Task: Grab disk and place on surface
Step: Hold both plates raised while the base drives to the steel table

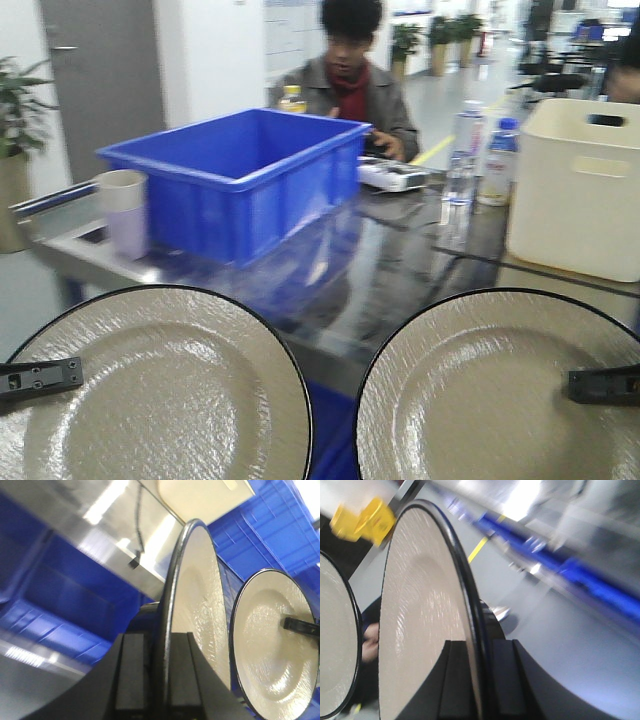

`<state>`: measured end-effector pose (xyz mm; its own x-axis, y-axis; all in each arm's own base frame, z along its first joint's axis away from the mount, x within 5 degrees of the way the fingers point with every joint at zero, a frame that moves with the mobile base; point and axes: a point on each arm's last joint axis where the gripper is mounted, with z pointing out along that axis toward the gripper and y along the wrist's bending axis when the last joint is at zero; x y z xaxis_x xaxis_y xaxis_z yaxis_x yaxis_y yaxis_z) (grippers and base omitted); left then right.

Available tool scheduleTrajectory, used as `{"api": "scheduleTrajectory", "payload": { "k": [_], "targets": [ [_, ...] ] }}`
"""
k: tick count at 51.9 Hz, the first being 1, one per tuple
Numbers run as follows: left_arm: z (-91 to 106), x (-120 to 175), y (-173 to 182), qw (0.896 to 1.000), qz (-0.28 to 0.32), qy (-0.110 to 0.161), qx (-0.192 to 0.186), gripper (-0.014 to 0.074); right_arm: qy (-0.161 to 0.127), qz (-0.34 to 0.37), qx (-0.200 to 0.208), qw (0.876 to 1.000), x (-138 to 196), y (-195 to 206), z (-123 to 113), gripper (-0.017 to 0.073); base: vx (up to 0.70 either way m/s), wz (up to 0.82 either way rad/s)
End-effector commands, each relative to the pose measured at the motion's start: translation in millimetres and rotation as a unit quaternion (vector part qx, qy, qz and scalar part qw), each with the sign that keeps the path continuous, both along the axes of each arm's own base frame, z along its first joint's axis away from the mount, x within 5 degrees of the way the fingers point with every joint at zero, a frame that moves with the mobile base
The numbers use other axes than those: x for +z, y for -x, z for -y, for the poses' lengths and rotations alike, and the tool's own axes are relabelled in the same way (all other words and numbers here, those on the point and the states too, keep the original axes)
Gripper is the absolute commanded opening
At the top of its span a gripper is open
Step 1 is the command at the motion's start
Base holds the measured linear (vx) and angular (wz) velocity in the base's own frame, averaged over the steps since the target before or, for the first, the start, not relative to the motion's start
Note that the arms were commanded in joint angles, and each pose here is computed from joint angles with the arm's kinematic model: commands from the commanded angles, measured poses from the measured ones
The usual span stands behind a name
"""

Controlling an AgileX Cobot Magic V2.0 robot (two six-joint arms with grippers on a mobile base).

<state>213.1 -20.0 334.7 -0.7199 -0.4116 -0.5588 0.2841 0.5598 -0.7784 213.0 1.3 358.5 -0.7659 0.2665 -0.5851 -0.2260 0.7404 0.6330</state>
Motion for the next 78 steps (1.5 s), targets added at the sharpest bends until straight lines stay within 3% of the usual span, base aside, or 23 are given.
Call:
{"api": "scheduleTrajectory", "payload": {
  "k": [1,36,78],
  "targets": [
    [4.6,25.1,3.1,0.997,0.038,0.07,0.0,-0.0005,-0.048,0.046,-0.009,0.998,21.5,1.7,-5.1,-0.0009,0.34,-0.7],
    [4.6,25.1,3.1,0.997,0.038,0.07,0.0,-0.0005,-0.048,0.046,-0.009,0.998,21.5,1.7,-5.1,-0.0009,0.25,-0.52],
    [4.5,24.8,2.8,0.997,0.037,0.07,0.0,-0.0005,-0.048,0.046,-0.009,0.998,21.5,1.7,-5.1,-0.0009,0.08,-0.19]
  ]
}}
